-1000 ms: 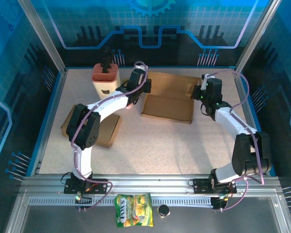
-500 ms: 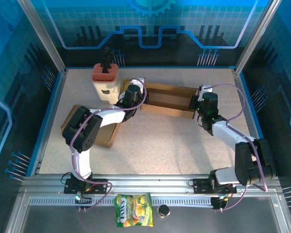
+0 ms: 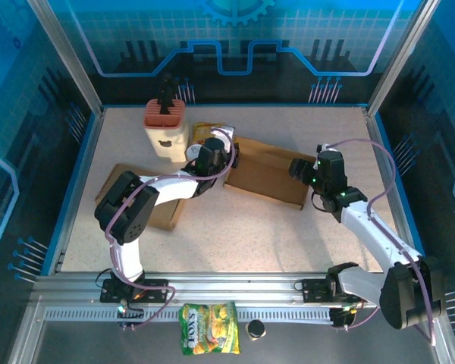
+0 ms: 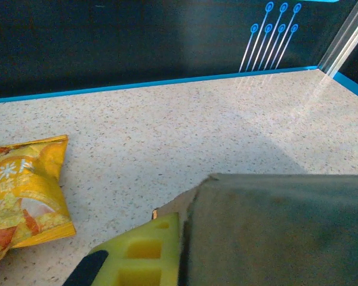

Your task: Fold the paper box

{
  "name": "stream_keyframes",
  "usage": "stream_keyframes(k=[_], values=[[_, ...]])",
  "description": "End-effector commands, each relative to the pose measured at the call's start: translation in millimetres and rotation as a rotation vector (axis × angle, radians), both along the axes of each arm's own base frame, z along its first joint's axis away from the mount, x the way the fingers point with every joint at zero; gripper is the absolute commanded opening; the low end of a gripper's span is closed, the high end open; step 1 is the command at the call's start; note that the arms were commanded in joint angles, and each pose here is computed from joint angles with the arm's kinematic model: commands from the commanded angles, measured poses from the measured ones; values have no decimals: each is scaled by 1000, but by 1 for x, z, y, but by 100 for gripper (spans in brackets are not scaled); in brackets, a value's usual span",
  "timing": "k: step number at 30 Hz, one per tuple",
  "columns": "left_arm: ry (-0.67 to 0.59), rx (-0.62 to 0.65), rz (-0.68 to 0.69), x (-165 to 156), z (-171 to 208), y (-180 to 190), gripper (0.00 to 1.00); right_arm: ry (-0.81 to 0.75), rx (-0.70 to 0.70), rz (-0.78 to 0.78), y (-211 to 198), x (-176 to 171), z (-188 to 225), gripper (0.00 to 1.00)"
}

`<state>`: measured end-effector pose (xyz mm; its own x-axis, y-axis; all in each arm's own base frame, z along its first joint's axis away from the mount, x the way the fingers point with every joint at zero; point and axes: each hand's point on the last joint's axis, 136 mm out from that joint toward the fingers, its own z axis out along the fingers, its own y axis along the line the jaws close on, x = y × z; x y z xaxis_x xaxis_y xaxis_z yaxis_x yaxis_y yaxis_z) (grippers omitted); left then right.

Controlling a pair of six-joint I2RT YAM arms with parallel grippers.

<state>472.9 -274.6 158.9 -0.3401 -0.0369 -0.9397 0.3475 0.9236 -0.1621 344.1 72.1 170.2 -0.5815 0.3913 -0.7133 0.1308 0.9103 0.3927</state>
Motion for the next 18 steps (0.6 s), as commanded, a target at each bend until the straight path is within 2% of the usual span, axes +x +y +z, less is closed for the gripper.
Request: stream_keyframes(k=[1,5,9,18], values=[[-12,27,-11,-8,5,-4,0,120,104,-25,6,-22,-5,76],[-3,34,6,-11,-2,-4,0,205,207,-17,18,-38,-11,80],[1,37,18,-15,-7,-4,0,224,243,-1,27,-47,-10,81],[9,60,24,-24,-20,-1,0,224,271,76,39,-66,30,83]])
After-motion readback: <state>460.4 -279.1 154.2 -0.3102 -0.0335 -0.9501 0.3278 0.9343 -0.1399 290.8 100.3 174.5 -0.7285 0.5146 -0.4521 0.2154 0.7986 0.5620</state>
